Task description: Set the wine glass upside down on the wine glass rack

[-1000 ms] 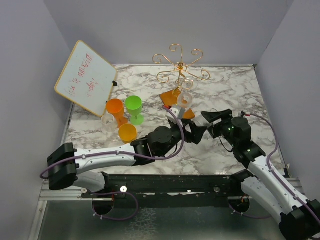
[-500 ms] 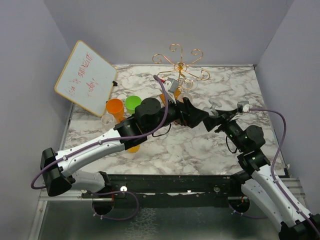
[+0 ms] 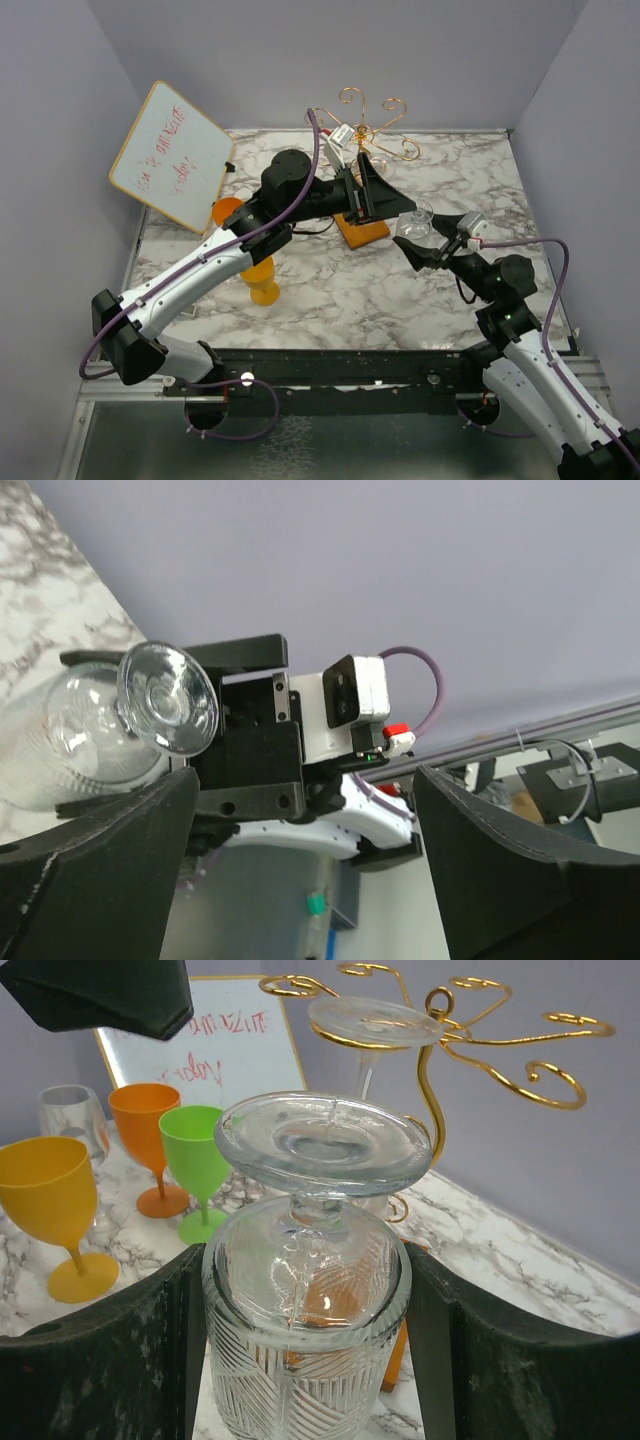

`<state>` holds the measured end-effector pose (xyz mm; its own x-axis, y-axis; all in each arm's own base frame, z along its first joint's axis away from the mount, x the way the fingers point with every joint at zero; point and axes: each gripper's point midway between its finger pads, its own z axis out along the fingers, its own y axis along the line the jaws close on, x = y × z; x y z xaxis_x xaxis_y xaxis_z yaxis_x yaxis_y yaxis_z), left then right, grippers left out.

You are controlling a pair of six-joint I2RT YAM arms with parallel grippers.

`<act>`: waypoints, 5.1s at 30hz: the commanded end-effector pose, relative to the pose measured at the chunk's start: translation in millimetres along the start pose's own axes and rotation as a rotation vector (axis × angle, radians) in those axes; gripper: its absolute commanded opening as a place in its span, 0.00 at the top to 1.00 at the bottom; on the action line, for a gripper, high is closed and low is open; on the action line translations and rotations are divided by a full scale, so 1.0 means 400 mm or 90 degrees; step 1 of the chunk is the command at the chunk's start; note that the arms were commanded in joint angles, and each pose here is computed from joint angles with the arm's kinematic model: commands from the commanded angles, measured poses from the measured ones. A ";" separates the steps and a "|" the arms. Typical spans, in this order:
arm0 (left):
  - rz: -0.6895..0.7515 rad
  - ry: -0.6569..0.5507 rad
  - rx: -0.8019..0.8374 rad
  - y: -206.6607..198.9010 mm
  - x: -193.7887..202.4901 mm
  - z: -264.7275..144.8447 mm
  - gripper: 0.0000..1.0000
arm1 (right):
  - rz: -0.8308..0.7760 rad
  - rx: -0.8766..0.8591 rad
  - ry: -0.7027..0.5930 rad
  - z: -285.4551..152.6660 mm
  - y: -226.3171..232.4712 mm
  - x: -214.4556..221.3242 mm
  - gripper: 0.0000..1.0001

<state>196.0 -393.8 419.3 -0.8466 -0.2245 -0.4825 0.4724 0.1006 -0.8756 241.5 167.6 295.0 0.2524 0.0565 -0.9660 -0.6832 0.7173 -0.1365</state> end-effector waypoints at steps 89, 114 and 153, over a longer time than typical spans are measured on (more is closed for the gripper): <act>-0.294 -0.097 0.030 0.043 -0.027 -0.033 1.00 | -0.059 -0.107 -0.091 0.089 0.034 -0.008 0.17; -0.170 -0.104 -0.005 0.078 -0.020 -0.071 0.21 | 0.011 0.000 -0.156 0.047 -0.011 -0.052 0.96; 0.369 -0.260 -0.518 0.203 -0.272 -0.353 0.01 | 0.127 0.583 -0.007 0.160 -0.470 0.135 0.99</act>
<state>284.2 -236.0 381.3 -0.3762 -0.2360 -0.8960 0.3620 0.8527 -0.3766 413.8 81.5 249.4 0.0607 0.2003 -0.9778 0.1039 0.9731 0.2058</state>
